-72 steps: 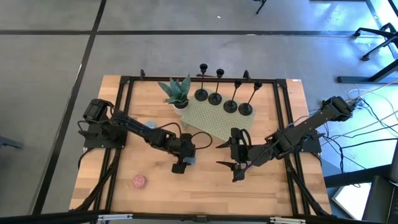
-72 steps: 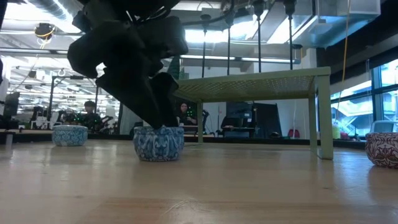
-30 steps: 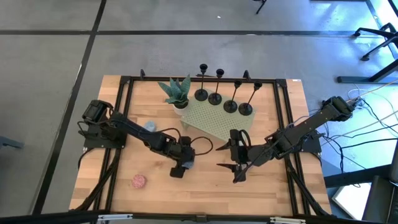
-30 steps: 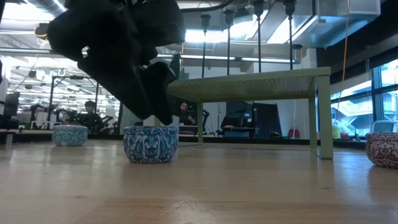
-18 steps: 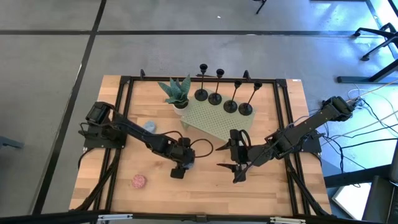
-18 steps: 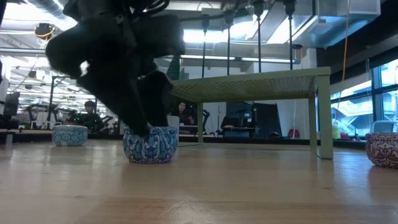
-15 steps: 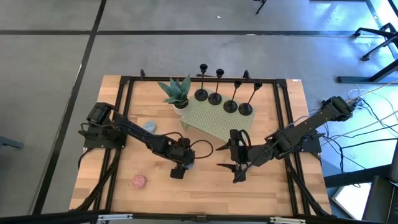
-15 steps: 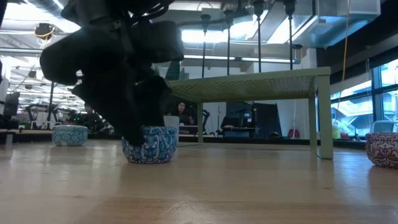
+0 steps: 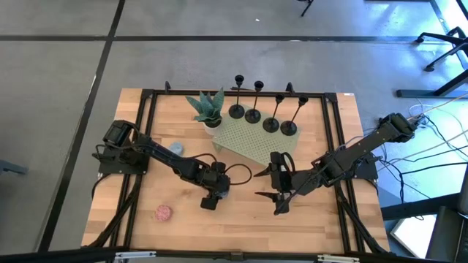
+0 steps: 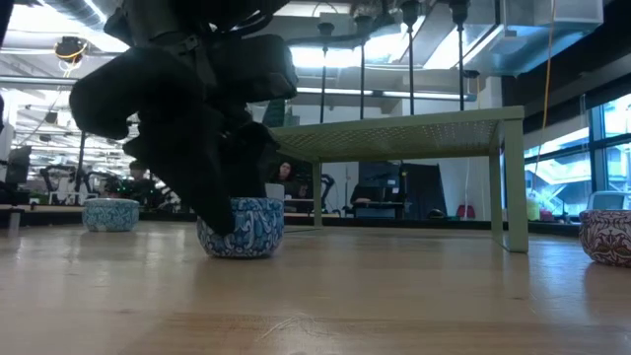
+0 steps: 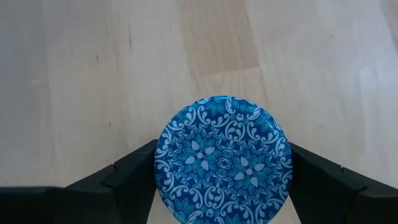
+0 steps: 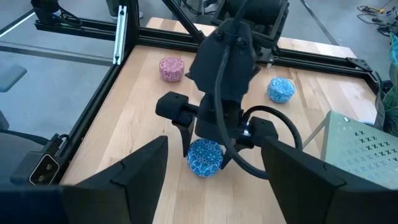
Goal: Stock candles and holders on shelf
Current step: Put the blue scented candle on the shelf
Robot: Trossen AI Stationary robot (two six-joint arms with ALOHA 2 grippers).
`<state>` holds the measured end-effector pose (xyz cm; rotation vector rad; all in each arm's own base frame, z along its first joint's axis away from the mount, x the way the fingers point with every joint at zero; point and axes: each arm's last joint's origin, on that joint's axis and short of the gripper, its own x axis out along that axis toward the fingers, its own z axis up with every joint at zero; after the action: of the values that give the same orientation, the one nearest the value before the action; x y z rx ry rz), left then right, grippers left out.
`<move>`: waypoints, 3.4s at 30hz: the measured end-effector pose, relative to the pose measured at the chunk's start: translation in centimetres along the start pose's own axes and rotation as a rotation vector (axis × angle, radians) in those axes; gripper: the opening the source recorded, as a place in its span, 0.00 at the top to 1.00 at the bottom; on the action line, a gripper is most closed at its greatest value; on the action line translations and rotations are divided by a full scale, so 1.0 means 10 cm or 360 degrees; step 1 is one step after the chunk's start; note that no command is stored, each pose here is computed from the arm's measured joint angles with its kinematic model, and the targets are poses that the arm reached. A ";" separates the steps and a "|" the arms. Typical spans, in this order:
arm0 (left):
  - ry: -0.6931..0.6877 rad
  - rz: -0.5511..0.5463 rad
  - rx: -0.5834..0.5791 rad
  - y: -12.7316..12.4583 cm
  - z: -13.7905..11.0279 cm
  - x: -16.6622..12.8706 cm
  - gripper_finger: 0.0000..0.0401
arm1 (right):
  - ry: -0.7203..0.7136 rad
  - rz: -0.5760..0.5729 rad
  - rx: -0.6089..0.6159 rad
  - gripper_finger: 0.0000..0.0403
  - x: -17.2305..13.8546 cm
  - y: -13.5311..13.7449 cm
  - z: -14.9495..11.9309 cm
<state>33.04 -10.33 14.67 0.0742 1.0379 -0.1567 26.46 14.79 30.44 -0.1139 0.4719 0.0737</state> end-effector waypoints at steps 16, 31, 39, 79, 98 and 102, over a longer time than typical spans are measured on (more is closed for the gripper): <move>-0.0006 0.0201 0.0296 0.00 0.57 -0.42 0.26 | -0.0001 0.0001 0.0000 0.35 0.00 0.00 0.00; 0.0327 0.0681 0.0644 0.23 0.90 -1.20 0.25 | -0.0027 -0.0004 0.0007 0.35 0.00 0.00 0.02; 0.0393 0.0748 0.0583 0.65 0.91 -1.43 0.25 | -0.0061 -0.0025 0.0024 0.35 -0.01 -0.01 0.05; 0.0242 0.0363 0.0096 1.72 0.78 -1.50 0.22 | 0.0087 -0.0169 -0.0019 0.35 0.02 -0.09 -0.06; 0.0306 0.0137 0.0316 1.75 0.74 -1.33 0.23 | 0.0080 -0.0169 -0.0016 0.35 0.02 -0.09 -0.05; 0.0329 0.0236 0.0315 1.77 0.75 -1.34 0.20 | 0.0075 -0.0168 -0.0013 0.35 0.02 -0.09 -0.05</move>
<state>35.65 7.35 29.75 0.3521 1.2160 -0.1183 26.53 13.84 29.98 -0.1483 0.5116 -0.0305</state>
